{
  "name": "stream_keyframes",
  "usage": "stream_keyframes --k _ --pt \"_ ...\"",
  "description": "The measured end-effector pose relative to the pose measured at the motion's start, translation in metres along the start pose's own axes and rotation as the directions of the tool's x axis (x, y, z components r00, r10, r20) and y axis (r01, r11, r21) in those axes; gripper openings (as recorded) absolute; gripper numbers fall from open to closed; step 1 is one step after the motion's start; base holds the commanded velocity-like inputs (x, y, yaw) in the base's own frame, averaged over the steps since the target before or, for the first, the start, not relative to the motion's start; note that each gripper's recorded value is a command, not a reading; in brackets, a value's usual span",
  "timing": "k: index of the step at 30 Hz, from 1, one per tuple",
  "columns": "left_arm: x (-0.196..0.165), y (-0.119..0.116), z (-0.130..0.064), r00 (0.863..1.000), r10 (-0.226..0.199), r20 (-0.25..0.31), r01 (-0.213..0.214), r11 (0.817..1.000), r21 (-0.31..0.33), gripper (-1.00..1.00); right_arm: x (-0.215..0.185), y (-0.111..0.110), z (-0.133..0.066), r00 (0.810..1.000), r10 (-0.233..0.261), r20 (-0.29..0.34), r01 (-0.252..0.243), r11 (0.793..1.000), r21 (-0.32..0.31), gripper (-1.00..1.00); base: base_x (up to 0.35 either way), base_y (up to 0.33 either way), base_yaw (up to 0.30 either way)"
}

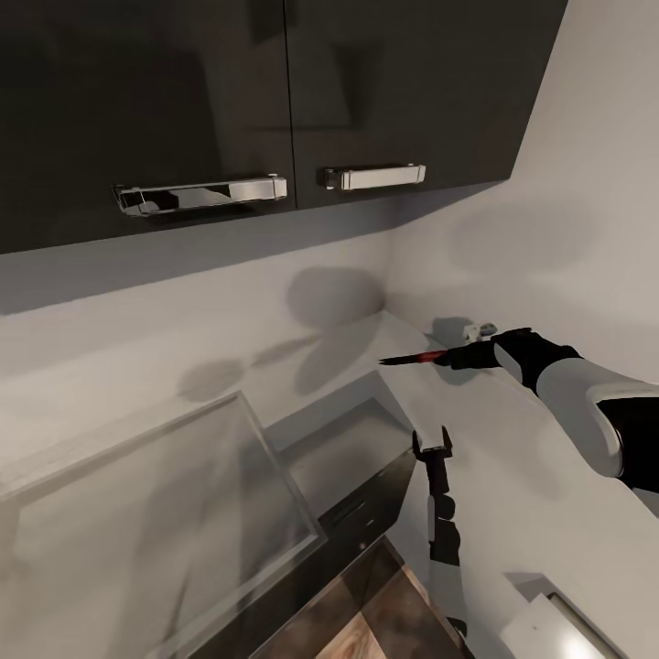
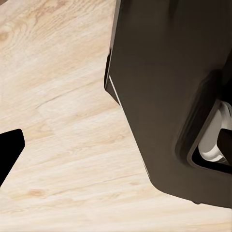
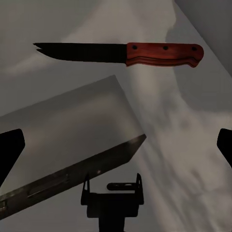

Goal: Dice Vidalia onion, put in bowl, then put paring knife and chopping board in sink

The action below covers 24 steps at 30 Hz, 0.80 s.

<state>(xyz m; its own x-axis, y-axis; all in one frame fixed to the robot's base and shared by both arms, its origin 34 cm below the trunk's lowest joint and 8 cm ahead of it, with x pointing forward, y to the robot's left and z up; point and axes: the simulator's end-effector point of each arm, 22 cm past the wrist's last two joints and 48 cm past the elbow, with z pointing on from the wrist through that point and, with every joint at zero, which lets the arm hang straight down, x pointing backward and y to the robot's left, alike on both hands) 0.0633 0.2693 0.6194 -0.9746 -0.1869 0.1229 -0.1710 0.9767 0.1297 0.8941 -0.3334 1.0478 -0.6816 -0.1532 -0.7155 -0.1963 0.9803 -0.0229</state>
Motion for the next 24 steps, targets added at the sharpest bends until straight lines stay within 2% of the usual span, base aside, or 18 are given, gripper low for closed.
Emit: stream_keyframes --k 10,24 --pt "-0.0002 -0.0003 0.0 1.0 -0.001 0.0 0.001 1.0 0.0 1.0 0.0006 0.0 0.0001 1.0 0.0 -0.001 0.0 1.0 0.0 1.0 0.065 0.0 0.0" --pt "-0.0002 0.0 0.0 1.0 -0.001 0.0 0.001 1.0 0.0 1.0 0.0007 0.0005 0.0004 1.0 0.0 -0.001 0.0 1.0 0.0 1.0 0.006 0.0 0.0"
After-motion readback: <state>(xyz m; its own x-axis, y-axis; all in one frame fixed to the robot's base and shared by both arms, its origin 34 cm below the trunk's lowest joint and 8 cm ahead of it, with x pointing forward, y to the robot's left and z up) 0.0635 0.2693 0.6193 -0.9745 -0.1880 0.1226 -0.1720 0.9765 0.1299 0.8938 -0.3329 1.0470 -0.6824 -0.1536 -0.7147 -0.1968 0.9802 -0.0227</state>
